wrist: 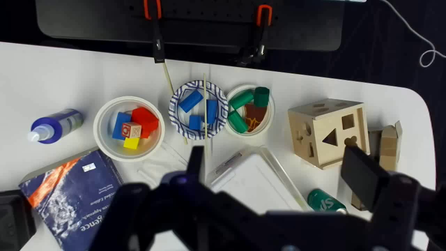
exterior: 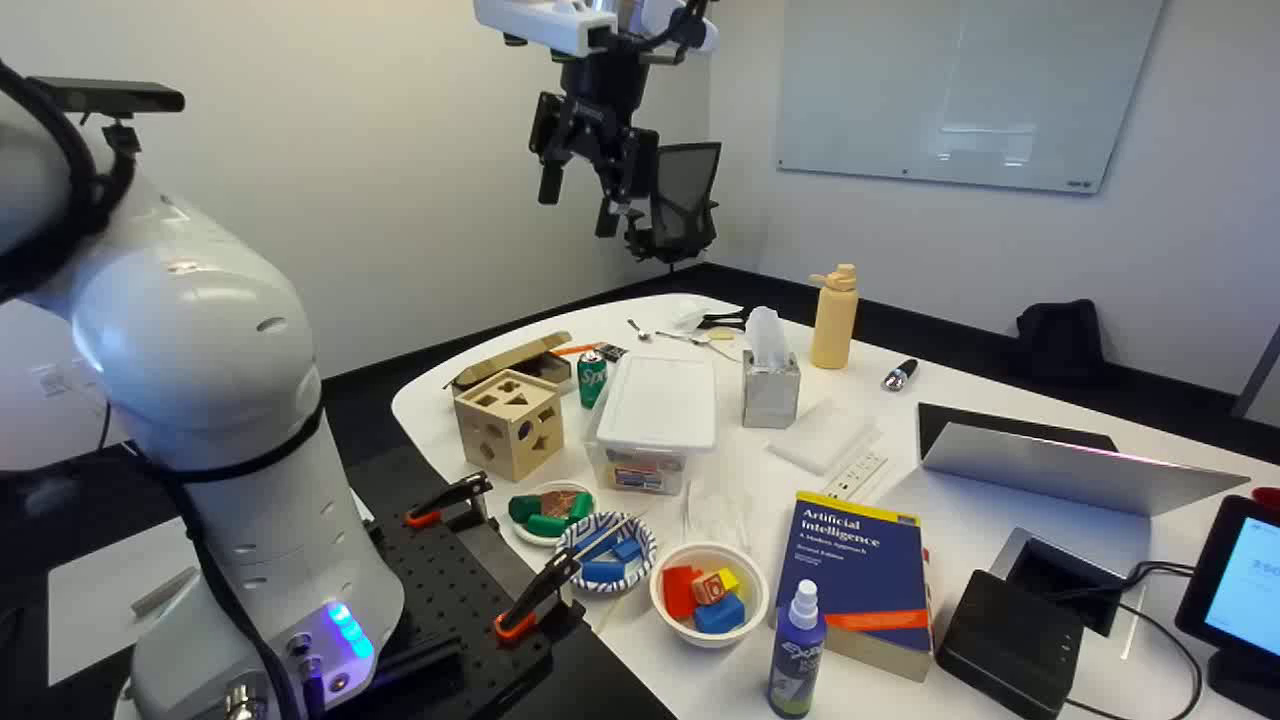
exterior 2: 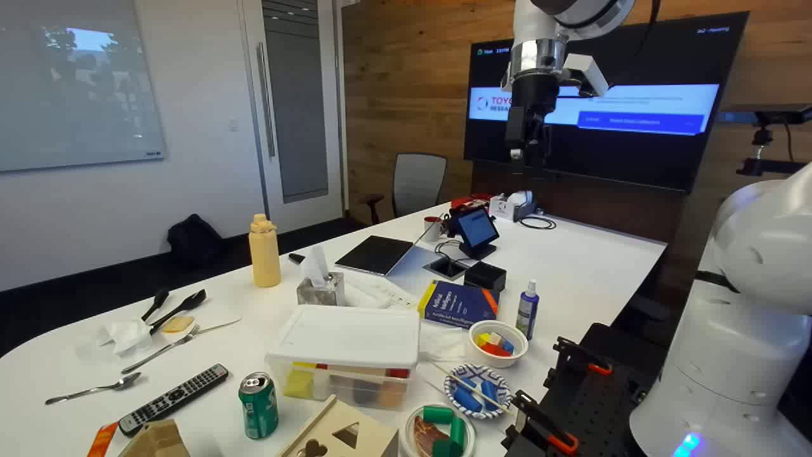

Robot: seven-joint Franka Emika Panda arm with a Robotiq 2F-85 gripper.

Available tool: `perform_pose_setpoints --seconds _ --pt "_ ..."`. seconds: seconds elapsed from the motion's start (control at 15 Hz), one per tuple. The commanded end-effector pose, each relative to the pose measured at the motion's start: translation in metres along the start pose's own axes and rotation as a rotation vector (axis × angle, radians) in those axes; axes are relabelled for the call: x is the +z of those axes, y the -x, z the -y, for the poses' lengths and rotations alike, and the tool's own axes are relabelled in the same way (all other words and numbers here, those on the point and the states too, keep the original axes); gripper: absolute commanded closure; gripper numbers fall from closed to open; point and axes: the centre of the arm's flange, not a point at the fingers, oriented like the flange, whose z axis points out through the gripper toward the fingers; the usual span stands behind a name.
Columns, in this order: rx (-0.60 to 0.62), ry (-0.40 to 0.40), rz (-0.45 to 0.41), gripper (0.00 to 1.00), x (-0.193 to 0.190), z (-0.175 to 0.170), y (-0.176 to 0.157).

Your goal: Use the chopstick to stir the blue blocks in the bowl.

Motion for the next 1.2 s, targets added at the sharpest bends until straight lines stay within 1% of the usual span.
perform_pose_setpoints --seconds 0.0,0.33,0.4,0.67,0.87,1.13 --pt "0.0 0.0 0.0 0.0 0.0 0.0 0.0" --pt "0.0 0.0 0.0 0.0 0.0 0.0 0.0" --pt "0.016 -0.001 -0.007 0.0 0.01 -0.001 -0.006" --pt "0.103 0.031 -0.045 0.0 0.071 -0.007 -0.032" --pt "0.199 0.071 -0.07 0.0 0.132 -0.011 -0.048" --pt "0.317 0.099 -0.052 0.0 0.217 -0.022 -0.058"
